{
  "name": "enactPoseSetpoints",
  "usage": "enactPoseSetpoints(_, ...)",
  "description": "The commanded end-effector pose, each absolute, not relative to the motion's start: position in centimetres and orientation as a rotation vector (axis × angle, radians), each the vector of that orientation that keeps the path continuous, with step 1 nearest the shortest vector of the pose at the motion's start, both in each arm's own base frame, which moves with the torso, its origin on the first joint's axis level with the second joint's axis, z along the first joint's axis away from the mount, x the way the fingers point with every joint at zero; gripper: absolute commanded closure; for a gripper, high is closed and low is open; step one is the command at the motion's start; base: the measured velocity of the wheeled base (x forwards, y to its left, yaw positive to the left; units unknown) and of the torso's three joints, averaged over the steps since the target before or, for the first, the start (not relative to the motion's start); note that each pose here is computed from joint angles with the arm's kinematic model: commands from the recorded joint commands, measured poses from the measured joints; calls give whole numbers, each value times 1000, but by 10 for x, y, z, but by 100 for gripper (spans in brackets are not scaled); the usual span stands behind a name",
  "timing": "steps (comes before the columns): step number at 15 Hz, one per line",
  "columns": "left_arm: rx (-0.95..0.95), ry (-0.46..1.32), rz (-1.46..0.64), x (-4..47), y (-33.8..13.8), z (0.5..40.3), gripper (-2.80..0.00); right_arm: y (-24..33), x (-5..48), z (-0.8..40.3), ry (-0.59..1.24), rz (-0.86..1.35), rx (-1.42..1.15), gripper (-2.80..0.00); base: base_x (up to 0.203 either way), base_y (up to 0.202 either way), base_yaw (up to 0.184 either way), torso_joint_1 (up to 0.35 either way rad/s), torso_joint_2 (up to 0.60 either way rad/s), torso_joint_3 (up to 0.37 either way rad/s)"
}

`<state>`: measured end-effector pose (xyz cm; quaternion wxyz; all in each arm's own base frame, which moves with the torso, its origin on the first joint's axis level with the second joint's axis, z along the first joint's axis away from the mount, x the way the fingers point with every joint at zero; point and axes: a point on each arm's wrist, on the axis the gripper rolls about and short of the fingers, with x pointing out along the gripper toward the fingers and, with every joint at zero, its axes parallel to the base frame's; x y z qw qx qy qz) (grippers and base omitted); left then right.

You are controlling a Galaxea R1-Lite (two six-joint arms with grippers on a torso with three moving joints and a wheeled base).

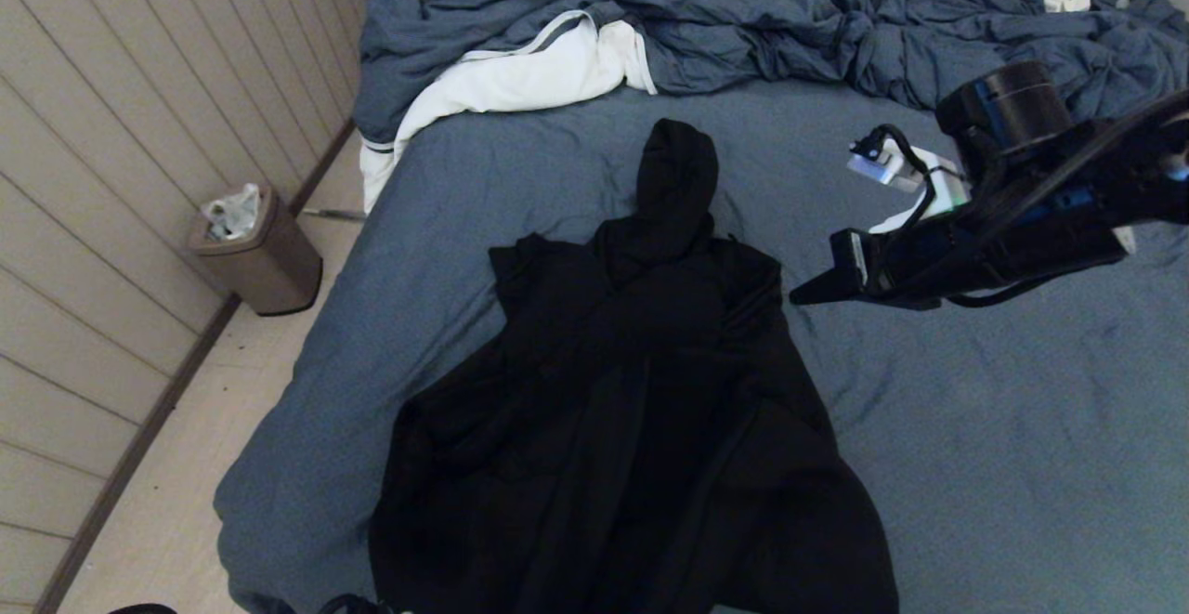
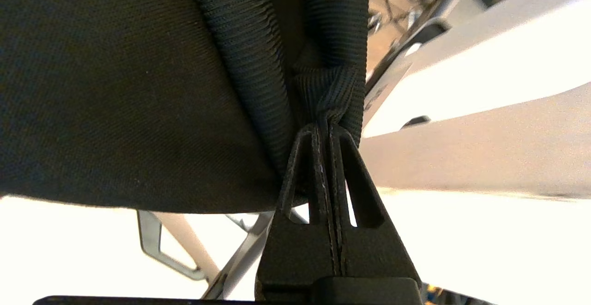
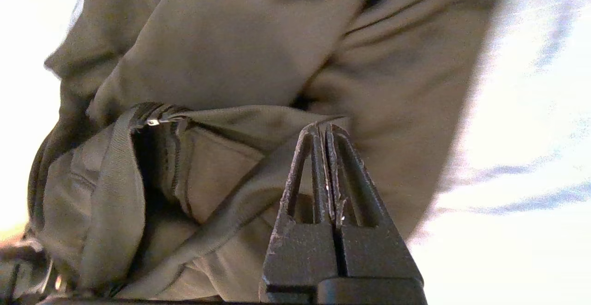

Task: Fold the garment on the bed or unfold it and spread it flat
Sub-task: Unfold the black sweatshirt

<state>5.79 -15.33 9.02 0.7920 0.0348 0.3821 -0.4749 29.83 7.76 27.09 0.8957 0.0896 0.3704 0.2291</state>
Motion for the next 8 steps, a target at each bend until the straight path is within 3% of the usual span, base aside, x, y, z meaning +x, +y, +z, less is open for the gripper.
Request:
enactPoseSetpoints(1,103,860,-1006,59,-155,82,0,86,300,263,802,497,178,0,0,0,0,0,0,0)
enactPoseSetpoints(8,156,902,-983,61,-162,71,0,132,302,225,888,548,92,0,0,0,0,0,0,0)
